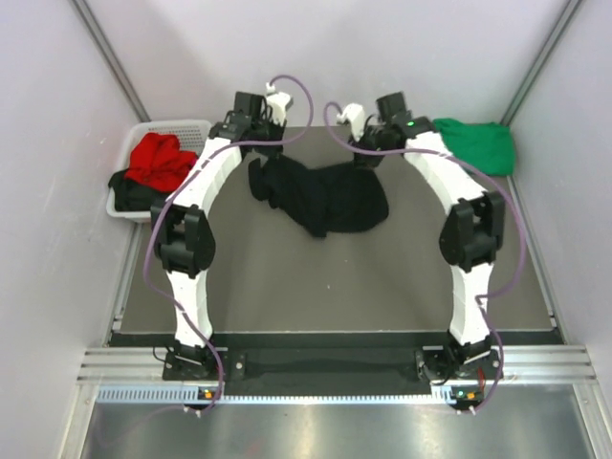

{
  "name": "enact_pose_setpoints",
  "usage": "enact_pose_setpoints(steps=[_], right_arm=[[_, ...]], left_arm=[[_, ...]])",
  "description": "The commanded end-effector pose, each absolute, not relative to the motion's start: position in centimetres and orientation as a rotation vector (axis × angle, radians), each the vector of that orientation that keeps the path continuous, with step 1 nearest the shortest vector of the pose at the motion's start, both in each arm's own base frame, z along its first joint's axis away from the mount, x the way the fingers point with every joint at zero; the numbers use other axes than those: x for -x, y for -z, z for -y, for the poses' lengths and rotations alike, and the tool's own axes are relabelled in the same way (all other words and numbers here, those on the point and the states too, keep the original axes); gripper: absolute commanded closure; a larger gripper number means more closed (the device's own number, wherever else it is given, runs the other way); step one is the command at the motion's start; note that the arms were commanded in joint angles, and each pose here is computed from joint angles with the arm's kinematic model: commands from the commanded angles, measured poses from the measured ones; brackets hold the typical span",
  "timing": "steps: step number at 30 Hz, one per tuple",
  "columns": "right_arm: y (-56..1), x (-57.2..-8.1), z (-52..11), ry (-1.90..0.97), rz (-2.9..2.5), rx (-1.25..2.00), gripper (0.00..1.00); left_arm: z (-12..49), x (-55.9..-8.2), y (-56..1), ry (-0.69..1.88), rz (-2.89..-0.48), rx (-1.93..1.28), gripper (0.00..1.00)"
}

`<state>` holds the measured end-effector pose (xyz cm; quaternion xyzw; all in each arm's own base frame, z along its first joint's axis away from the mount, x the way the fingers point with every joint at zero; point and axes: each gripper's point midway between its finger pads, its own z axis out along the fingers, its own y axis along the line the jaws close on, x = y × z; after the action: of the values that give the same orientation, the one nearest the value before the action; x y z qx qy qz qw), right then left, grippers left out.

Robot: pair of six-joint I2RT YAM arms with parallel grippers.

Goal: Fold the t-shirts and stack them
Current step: Flatten the tshirt out

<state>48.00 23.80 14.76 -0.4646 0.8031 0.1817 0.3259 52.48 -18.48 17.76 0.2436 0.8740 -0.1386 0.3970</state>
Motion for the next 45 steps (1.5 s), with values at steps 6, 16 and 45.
enact_pose_setpoints(steps=[6,16,45], right_arm=[[-35.9,-45.4,-19.2,-0.107,-1.607,1.134,1.00],[-17.8,-32.2,-13.0,-0.082,-1.907,1.609,1.00],[-13.1,-47.5,-16.3,-0.406,-2.216,1.102,0.49]], left_arm=[[16.1,-53.4,-36.1,0.213,-1.789,-0.563,1.00],[12.8,-50.0,-27.9,0.084,-1.975,-0.622,1.00],[17.4,-47.8,-12.7,0.324,-2.359,-0.804,0.39]])
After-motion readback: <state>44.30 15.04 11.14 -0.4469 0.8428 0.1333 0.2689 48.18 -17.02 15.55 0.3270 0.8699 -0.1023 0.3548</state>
